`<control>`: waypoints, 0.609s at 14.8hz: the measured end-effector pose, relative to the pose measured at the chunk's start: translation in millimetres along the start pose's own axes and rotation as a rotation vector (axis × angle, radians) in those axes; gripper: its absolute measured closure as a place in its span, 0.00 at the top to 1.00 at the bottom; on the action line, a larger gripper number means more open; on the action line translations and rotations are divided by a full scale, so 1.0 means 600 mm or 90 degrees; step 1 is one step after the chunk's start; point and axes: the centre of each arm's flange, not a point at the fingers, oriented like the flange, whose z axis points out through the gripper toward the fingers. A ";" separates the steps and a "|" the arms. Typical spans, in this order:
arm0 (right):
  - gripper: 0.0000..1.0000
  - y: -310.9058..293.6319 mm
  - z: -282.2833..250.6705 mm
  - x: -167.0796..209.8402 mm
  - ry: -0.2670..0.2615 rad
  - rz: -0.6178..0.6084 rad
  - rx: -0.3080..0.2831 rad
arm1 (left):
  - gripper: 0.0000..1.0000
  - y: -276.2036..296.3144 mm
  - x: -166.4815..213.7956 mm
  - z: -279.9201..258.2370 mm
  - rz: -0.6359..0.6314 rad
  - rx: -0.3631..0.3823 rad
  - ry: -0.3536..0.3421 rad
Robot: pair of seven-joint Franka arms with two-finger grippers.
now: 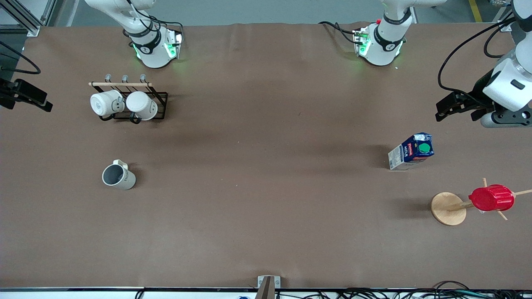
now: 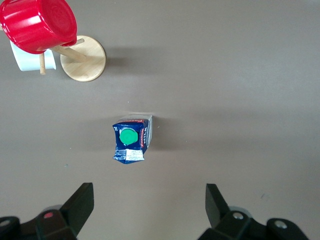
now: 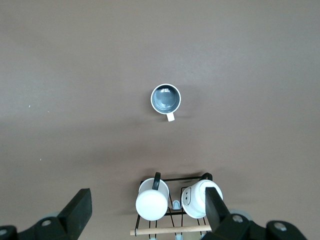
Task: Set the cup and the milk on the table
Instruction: 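Lower the left gripper onto the blue milk carton and grasp it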
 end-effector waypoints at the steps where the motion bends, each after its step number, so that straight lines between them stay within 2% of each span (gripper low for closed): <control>1: 1.00 0.000 0.000 0.000 0.000 0.000 0.000 | 0.99 0.001 0.000 0.000 0.001 0.000 0.001; 9: 1.00 0.000 0.000 0.000 0.000 0.000 0.000 | 0.99 0.004 0.010 0.004 0.003 -0.001 0.005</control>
